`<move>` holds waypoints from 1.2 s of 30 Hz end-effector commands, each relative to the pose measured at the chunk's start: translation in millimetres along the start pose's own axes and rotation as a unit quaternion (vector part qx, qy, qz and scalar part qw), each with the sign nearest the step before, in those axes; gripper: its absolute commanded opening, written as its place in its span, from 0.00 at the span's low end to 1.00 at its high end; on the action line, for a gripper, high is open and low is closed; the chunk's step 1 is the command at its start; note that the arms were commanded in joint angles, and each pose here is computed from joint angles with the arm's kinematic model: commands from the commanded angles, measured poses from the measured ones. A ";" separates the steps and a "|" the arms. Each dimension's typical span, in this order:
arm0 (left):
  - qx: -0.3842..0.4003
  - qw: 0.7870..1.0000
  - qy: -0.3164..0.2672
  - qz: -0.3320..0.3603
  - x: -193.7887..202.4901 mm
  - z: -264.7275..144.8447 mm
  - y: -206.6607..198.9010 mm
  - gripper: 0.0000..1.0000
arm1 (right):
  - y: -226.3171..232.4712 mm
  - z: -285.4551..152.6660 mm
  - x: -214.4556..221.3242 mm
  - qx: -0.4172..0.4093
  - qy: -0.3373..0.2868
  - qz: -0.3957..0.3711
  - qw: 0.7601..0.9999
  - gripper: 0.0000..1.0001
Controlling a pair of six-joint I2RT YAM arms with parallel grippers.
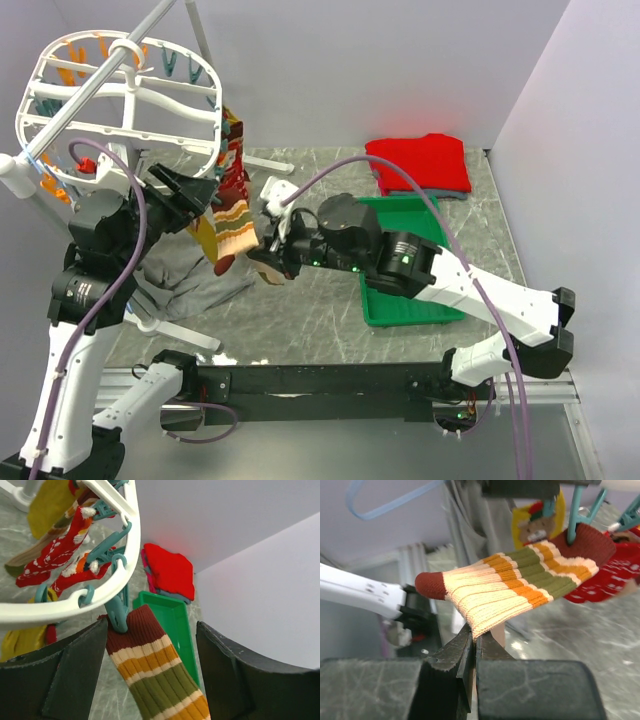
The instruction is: Remove the socks clipped to the hanger
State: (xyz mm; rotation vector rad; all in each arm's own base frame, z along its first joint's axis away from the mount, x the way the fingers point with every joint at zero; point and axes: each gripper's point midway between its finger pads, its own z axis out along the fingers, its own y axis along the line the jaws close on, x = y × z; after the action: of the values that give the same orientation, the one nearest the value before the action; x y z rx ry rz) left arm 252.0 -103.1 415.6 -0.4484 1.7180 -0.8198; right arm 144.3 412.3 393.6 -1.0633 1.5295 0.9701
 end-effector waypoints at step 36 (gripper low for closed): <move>-0.062 0.992 -0.086 0.064 -10.2 43.8 51.8 0.72 | -3.9 44.8 7.2 0.195 0.037 -0.222 0.955 0.00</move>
State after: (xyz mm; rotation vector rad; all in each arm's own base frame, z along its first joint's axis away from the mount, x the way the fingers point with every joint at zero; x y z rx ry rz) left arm 299.5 -75.4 357.1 -0.4757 1.7277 -0.5415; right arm 159.8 443.4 354.0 -1.1574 1.4318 0.3271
